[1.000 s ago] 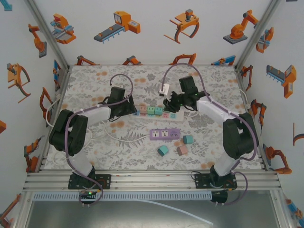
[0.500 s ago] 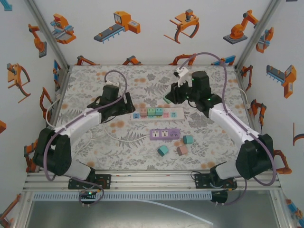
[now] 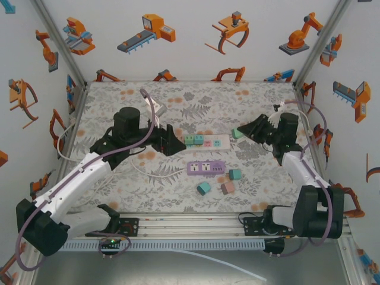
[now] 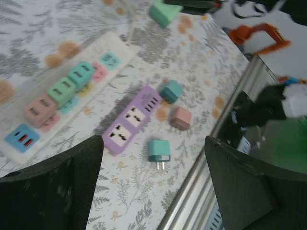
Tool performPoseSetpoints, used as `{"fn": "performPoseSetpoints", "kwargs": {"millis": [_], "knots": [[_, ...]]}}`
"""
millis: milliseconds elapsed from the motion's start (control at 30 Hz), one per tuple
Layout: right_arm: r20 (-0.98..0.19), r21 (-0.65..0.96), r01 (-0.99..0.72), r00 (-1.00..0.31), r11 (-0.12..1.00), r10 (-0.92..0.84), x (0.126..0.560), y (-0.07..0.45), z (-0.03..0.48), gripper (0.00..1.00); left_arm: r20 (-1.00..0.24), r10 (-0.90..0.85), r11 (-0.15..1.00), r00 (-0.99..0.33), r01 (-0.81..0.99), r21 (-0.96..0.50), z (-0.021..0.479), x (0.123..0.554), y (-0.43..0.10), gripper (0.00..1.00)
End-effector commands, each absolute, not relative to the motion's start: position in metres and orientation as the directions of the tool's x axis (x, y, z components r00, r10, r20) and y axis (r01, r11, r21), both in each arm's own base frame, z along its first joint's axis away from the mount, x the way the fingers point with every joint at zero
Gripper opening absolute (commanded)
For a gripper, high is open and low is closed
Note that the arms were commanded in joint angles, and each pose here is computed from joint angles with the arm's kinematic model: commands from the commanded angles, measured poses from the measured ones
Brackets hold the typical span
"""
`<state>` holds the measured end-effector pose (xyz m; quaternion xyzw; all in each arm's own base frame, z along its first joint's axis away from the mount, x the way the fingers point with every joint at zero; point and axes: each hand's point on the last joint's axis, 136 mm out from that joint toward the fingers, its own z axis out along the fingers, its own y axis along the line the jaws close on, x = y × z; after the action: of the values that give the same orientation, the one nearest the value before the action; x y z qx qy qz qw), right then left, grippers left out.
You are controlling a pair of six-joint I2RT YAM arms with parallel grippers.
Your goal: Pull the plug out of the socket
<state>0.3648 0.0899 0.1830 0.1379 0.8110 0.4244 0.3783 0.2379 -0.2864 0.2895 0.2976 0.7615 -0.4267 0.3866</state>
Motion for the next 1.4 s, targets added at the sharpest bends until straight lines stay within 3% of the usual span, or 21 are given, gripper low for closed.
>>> {"fn": "performPoseSetpoints", "kwargs": {"millis": [0,167,333,433,633,967,1100,1367], "knots": [[-0.465,0.83,-0.099,-0.665,0.549,0.584,0.361,0.091,0.181,0.2,-0.895,0.199,0.216,-0.399,0.909,-0.357,0.315,0.192,-0.31,0.8],[-0.419,0.833,-0.039,-0.697,0.552,0.582,0.351,0.091,0.141,0.21,-0.924,0.233,0.103,-0.303,0.952,-0.287,0.325,0.16,-0.327,0.88],[-0.394,0.827,-0.01,-0.723,0.562,0.568,0.343,0.092,0.11,0.21,-0.933,0.247,0.073,-0.261,0.965,-0.25,0.33,0.153,-0.333,0.99],[-0.376,0.824,0.011,-0.737,0.566,0.562,0.339,0.092,0.093,0.22,-0.936,0.246,0.069,-0.25,0.968,-0.24,0.333,0.152,-0.333,0.97],[-0.338,0.808,0.069,-0.758,0.585,0.557,0.329,0.09,0.063,0.25,-0.931,0.271,0.132,-0.245,0.967,-0.216,0.324,0.161,-0.332,0.97],[-0.326,0.772,0.117,-0.771,0.624,0.547,0.318,0.085,0.043,0.44,-0.915,0.309,0.21,-0.26,0.957,-0.201,0.31,0.175,-0.331,0.97],[-0.35,0.732,0.136,-0.766,0.667,0.54,0.315,0.077,0.041,0.52,-0.908,0.322,0.233,-0.268,0.952,-0.199,0.304,0.18,-0.332,0.97],[-0.459,0.618,0.127,-0.743,0.776,0.488,0.311,0.059,0.065,0.57,-0.891,0.349,0.328,-0.291,0.928,-0.175,0.293,0.197,-0.328,0.97]]}}
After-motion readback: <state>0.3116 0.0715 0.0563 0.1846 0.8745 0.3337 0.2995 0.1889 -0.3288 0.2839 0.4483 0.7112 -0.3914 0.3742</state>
